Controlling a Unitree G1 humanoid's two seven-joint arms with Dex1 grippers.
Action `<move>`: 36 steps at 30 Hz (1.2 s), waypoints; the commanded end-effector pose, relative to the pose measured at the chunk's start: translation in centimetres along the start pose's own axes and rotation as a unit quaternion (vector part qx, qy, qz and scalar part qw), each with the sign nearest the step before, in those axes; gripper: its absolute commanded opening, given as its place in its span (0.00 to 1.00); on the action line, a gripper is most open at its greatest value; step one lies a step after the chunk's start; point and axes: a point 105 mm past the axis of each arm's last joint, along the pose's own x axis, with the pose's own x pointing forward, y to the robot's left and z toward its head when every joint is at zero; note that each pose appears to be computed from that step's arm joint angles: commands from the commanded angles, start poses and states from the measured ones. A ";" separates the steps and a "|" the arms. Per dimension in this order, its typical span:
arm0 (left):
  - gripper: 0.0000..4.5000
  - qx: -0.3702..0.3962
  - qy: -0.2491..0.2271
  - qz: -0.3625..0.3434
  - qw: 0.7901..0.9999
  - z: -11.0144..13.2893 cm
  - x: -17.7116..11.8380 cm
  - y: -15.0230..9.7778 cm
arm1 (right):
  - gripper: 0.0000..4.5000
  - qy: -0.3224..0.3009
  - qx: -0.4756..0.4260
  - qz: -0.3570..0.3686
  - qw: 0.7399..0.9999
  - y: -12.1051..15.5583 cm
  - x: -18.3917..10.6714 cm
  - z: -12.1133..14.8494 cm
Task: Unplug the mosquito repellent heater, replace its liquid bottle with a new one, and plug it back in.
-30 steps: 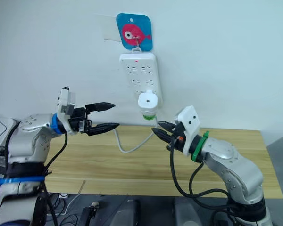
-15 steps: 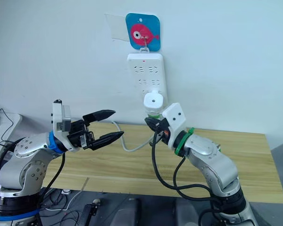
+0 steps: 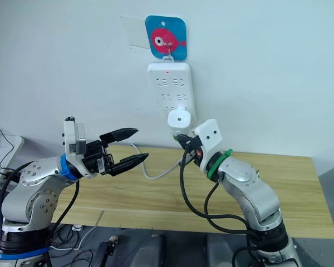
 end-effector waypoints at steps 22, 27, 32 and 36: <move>1.00 0.014 -0.011 -0.008 1.000 0.7 0.1 -0.1 | 0.01 -0.043 -0.018 -0.074 0.996 -1.4 0.4 1.8; 1.00 0.014 -0.008 -0.009 1.000 0.5 0.3 -0.1 | 0.01 -0.035 -0.007 -0.029 0.999 0.0 -0.1 1.5; 1.00 0.015 -0.002 -0.009 1.000 0.3 0.2 -0.1 | 0.01 -0.018 0.009 0.045 0.999 1.9 -1.8 1.2; 1.00 0.017 0.014 0.012 1.000 -0.1 0.0 0.4 | 0.09 -0.001 0.017 0.077 0.997 2.2 -3.3 1.0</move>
